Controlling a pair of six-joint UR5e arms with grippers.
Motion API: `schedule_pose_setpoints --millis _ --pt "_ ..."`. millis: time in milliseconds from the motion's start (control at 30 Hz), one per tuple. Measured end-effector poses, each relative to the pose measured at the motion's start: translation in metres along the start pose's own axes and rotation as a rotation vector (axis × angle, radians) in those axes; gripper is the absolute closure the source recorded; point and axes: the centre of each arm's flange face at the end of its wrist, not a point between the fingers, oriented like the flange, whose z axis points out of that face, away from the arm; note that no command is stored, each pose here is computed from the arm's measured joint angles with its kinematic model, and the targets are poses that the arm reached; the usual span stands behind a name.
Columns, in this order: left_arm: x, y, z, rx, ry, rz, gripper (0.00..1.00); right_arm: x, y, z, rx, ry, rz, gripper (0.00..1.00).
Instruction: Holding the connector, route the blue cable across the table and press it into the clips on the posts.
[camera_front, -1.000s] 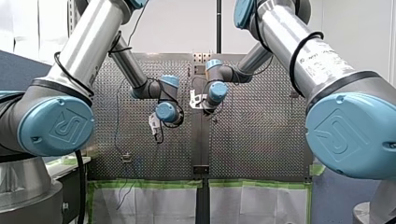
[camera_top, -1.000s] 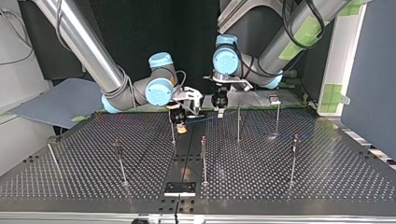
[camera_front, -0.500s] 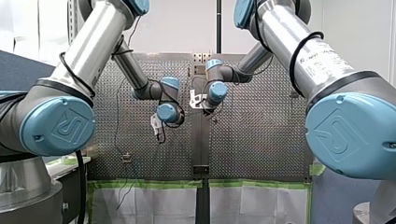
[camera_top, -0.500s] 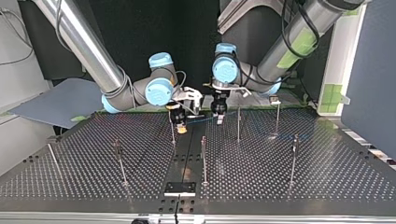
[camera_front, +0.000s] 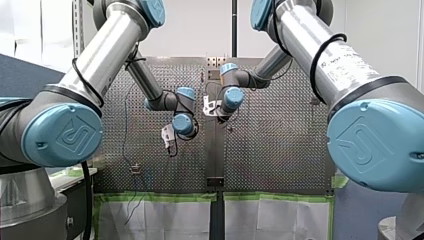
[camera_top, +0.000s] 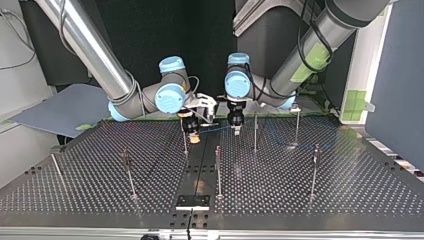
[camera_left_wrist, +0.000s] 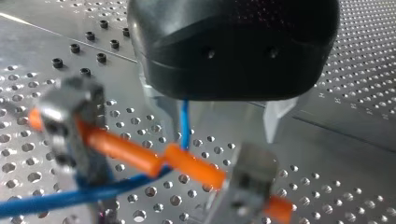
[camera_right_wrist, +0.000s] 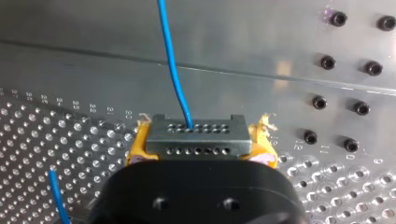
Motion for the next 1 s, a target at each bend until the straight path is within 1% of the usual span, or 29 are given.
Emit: schedule_pose_setpoints --millis 33,67,100,133,167,200,267,500,700,833,1000 --pt "0.001 -0.001 -0.001 -0.002 0.004 0.006 0.41 0.000 0.000 0.000 0.000 0.000 0.000 1.00" --pt "0.001 -0.001 -0.002 -0.004 0.007 0.010 0.56 0.000 0.000 0.000 0.000 0.000 0.000 1.00" --pt "0.002 -0.001 -0.003 -0.006 0.010 0.012 0.56 0.000 0.000 0.000 0.000 0.000 0.000 1.00" --pt "0.002 -0.001 -0.004 -0.009 0.015 0.015 0.71 0.000 0.000 0.000 0.000 0.000 0.000 1.00" --pt "0.003 -0.001 -0.004 -0.012 0.019 0.016 0.80 0.000 0.000 0.000 0.000 0.000 0.000 1.00" --pt "0.003 -0.001 -0.005 -0.016 0.022 0.018 0.80 0.000 0.000 0.000 0.000 0.000 0.000 1.00" --pt "0.004 0.000 -0.006 -0.024 0.029 0.020 1.00 0.000 0.000 0.000 -0.001 0.000 0.000 1.00" --pt "0.005 0.000 -0.007 -0.030 0.038 0.021 1.00 0.000 0.001 0.000 -0.001 -0.001 -0.001 1.00" --pt "0.001 0.000 -0.009 -0.038 0.033 0.021 1.00 0.002 0.001 -0.001 0.000 0.002 -0.001 1.00" --pt "-0.015 -0.004 -0.013 -0.042 0.008 0.013 1.00 0.014 0.001 -0.006 0.001 0.019 0.005 1.00" --pt "-0.035 -0.010 -0.019 -0.039 -0.013 0.005 1.00 0.039 0.002 -0.018 0.002 0.056 0.014 1.00"
